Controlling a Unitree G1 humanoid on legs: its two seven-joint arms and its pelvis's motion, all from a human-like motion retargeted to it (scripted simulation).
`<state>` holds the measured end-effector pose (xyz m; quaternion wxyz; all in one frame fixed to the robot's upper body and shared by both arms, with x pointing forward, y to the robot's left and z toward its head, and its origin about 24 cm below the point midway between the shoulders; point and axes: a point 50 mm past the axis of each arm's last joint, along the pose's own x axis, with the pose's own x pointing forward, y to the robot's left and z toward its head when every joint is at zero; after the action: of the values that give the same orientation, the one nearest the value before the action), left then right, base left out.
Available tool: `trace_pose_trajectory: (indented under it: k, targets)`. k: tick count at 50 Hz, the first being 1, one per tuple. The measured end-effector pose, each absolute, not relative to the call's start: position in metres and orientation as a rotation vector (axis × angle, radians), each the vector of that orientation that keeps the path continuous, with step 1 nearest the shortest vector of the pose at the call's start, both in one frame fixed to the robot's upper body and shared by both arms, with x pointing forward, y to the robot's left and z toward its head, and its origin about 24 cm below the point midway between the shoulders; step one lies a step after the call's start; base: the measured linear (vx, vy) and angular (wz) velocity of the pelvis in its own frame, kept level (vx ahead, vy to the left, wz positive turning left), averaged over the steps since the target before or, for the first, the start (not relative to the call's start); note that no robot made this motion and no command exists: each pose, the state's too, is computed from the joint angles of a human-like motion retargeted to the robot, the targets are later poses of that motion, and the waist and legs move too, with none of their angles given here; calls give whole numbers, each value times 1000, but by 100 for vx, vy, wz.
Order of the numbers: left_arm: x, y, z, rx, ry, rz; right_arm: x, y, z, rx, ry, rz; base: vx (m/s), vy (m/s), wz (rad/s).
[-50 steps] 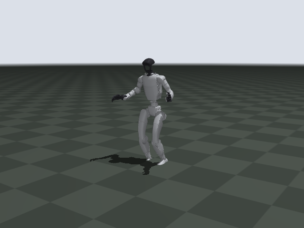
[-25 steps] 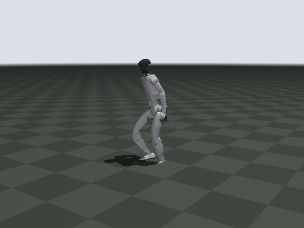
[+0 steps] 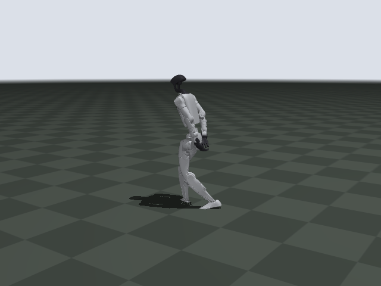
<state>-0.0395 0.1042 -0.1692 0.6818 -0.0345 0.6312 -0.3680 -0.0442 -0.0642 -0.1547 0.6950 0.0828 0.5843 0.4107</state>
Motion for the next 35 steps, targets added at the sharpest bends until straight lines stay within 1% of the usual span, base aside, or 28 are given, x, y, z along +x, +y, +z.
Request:
trace_pose_trajectory:
  k: [8, 12, 15, 20, 25, 28, 30, 33, 35]
  targets:
    - [0, 131, -175, -47, 1382, -670, -45, -78, -162, 79, 1366, 889, 50, 17, -300]
    - [30, 158, -175, 21, 1320, -521, -53, -90, -165, 53, 1433, 872, 50, 30, -301]
    - [59, 189, -170, 99, 1237, -370, -58, -105, -168, 25, 1488, 841, 44, 31, -287]
    - [111, 253, -144, 211, 1037, -44, -62, -157, -172, -111, 1581, 692, 24, 34, -279]
    - [143, 304, -108, 273, 843, 222, -69, -230, -164, -281, 1675, 403, -8, 32, -234]
    - [156, 313, -93, 302, 763, 273, -68, -274, -153, -375, 1696, 216, -24, 24, -214]
    - [162, 307, -91, 316, 734, 255, -67, -298, -145, -420, 1694, 107, -28, 17, -211]
    - [155, 288, -101, 312, 767, 173, -67, -310, -140, -432, 1684, 43, -33, 9, -212]
    - [141, 273, -113, 298, 821, 105, -67, -305, -142, -413, 1674, 46, -39, 6, -179]
